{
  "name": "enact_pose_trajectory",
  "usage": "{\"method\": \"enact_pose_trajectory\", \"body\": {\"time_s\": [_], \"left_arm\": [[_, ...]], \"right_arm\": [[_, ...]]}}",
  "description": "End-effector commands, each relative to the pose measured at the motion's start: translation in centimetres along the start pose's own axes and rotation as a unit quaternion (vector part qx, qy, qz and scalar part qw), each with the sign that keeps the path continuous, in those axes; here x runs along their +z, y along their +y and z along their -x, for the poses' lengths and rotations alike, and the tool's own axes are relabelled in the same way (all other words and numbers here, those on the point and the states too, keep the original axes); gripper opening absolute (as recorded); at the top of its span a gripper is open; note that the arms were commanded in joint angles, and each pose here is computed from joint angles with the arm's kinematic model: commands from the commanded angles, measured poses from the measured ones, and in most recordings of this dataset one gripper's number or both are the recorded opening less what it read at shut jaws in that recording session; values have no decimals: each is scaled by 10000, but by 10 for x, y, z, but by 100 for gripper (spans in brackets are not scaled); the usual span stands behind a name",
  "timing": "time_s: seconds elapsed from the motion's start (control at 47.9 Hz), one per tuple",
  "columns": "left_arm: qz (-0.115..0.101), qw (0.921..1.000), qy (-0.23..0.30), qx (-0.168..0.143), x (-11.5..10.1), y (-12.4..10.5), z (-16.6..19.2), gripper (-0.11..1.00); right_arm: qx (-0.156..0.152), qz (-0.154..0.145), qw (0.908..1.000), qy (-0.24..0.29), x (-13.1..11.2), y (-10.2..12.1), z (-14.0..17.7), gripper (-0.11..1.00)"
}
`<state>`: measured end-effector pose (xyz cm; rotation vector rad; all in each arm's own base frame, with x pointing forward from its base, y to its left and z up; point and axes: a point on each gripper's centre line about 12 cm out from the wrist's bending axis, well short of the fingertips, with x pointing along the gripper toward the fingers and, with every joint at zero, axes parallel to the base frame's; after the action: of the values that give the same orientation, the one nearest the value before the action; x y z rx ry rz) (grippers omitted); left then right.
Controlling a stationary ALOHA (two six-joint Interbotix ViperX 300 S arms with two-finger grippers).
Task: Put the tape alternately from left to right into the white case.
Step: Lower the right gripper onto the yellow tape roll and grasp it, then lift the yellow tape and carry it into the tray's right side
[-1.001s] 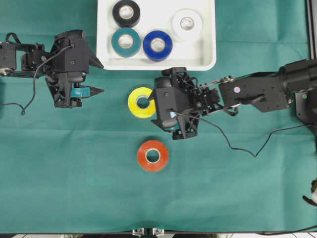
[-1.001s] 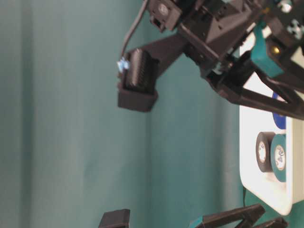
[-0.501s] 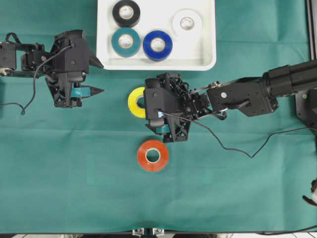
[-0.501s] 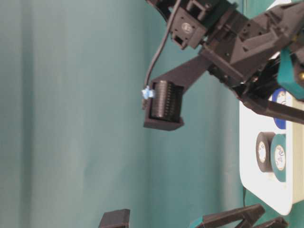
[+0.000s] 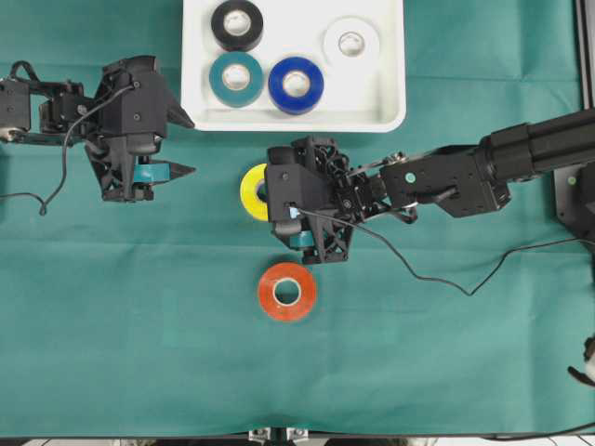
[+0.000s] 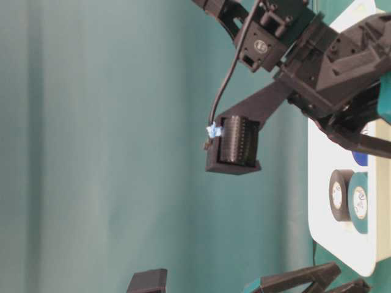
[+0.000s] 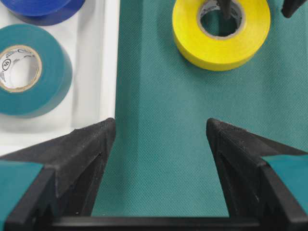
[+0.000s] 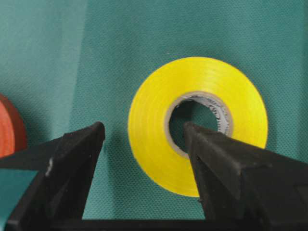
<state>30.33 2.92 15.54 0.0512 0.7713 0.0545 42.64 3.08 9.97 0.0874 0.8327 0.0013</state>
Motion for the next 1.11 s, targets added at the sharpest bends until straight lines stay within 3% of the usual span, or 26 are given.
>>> {"method": "enact_pose_trajectory", "body": {"time_s": [0.0, 0.396, 0.521, 0.668, 1.085], "left_arm": [[-3, 10000, -85, -3, 2, -1, 4, 92], [-11, 10000, -85, -3, 2, -1, 4, 92], [-11, 10000, -93, -2, 2, -1, 4, 92], [-11, 10000, -85, -3, 2, -1, 4, 92], [-11, 10000, -85, -3, 2, -1, 4, 92]], "right_arm": [[9, -23, 9998, -182, 12, -1, 4, 77], [-21, -25, 9999, -153, 11, -6, 0, 73], [-18, -17, 9998, -184, 13, -5, 0, 55], [-9, -18, 9997, -228, 17, -5, 0, 28], [-8, -12, 9994, -339, 25, -4, 7, 28]]}}
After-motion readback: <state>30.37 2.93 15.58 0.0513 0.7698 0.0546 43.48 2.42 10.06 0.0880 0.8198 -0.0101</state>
